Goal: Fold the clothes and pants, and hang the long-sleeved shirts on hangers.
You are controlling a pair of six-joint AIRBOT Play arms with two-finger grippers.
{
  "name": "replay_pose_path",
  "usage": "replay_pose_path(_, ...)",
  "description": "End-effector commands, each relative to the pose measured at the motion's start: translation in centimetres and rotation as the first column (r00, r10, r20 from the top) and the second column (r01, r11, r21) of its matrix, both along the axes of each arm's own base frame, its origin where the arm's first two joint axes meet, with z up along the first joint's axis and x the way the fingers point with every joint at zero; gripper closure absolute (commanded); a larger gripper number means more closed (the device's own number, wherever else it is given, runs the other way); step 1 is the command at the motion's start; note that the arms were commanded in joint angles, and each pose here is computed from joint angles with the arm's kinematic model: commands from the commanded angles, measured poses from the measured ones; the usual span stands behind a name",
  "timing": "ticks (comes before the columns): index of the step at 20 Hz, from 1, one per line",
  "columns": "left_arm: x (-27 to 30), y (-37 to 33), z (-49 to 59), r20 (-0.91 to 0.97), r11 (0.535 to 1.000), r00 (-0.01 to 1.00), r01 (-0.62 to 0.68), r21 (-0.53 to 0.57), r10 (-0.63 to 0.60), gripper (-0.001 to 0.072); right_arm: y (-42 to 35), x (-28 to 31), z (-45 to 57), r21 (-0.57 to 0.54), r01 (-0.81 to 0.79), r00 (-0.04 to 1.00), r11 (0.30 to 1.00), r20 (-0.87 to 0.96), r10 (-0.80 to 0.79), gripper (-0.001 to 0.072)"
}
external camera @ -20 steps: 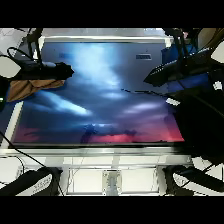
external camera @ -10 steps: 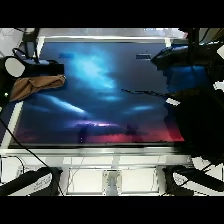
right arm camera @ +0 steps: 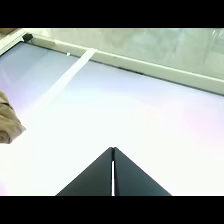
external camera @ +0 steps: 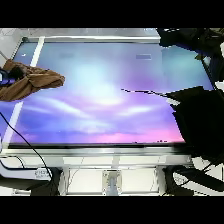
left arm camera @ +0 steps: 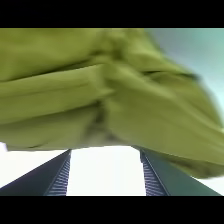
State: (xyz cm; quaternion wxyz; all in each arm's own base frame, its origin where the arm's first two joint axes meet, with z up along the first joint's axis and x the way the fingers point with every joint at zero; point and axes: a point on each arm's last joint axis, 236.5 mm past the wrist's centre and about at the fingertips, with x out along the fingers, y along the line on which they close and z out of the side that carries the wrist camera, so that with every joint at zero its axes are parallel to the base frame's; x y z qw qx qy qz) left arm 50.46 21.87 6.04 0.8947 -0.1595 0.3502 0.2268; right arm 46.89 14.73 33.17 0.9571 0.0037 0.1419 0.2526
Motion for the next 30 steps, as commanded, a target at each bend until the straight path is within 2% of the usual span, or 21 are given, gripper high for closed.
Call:
replay_pose_path(1,-0.8,5.2,-5.0,-0.027,0.969,0.981,-0.196,-0.149,0.195,0.0103,-0.1,0.2,0.6,0.013,0.008,1.0,1.0,0.02,-0.008,0.0677)
replay_pose_path(2,-0.6,6.1,-5.9,-0.009,0.939,0.965,-0.256,-0.23,0.261,0.0046,-0.1,0.2,0.6,0.013,0.008,1.0,1.0,0.02,-0.008,0.0677)
replay_pose_path(4,-0.6,7.1,-7.3,0.006,0.893,0.946,-0.305,-0.332,0.325,0.0044,-0.1,0.2,0.6,0.013,0.008,1.0,1.0,0.02,-0.008,0.0676)
replay_pose_path(7,0.0,8.2,-8.9,0.034,0.854,0.925,-0.336,-0.397,0.379,0.0044,-0.1,0.2,0.6,0.013,0.009,1.0,1.0,0.021,-0.009,0.0676)
replay_pose_path(10,2.3,7.5,-9.7,0.094,0.788,0.893,-0.334,-0.518,0.44,0.0045,-0.2,0.3,0.8,0.016,0.013,0.999,1.0,0.03,-0.014,0.0607)
replay_pose_path(14,5.3,5.9,-10.3,0.176,0.779,0.885,-0.268,-0.566,0.432,0.0057,-0.2,0.3,0.8,0.016,0.013,0.999,1.0,0.029,-0.014,0.0608)
replay_pose_path(15,5.6,5.6,-10.8,0.175,0.78,0.886,-0.267,-0.566,0.43,0.0079,-0.2,0.3,0.8,0.015,0.013,1.0,1.0,0.028,-0.013,0.0607)
replay_pose_path(17,6.3,5.1,-11.6,0.167,0.782,0.892,-0.261,-0.566,0.419,0.0223,-0.2,0.3,0.8,0.015,0.012,1.0,1.0,0.027,-0.013,0.0608)
replay_pose_path(19,6.9,5.5,-11.4,0.183,0.791,0.892,-0.252,-0.557,0.413,0.0586,-0.2,0.3,0.7,0.014,0.011,1.0,1.0,0.025,-0.011,0.0608)
replay_pose_path(20,7.3,5.7,-11.0,0.2,0.817,0.902,-0.231,-0.528,0.384,0.0697,-0.2,0.3,0.7,0.014,0.011,1.0,1.0,0.025,-0.011,0.0608)
replay_pose_path(22,7.8,5.6,-9.6,0.226,0.875,0.929,-0.165,-0.455,0.293,0.0698,-0.2,0.2,0.7,0.013,0.012,1.0,1.0,0.025,-0.012,0.0608)
replay_pose_path(25,7.9,3.1,-5.0,0.231,0.915,0.965,-0.023,-0.402,0.126,0.0698,-1.0,0.2,0.5,-0.04,0.032,0.999,0.999,0.032,-0.031,0.0611)
replay_pose_path(28,6.8,-2.5,3.4,0.268,0.936,0.957,0.19,-0.295,-0.11,0.0699,-3.1,-2.2,-2.0,-0.241,0.036,0.997,0.97,-0.055,-0.05,0.0612)
replay_pose_path(30,5.2,-9.1,9.9,0.3,0.908,0.908,0.362,-0.213,-0.291,0.0699,-5.4,-4.5,-4.2,-0.379,0.026,0.984,0.925,-0.153,-0.091,0.0613)
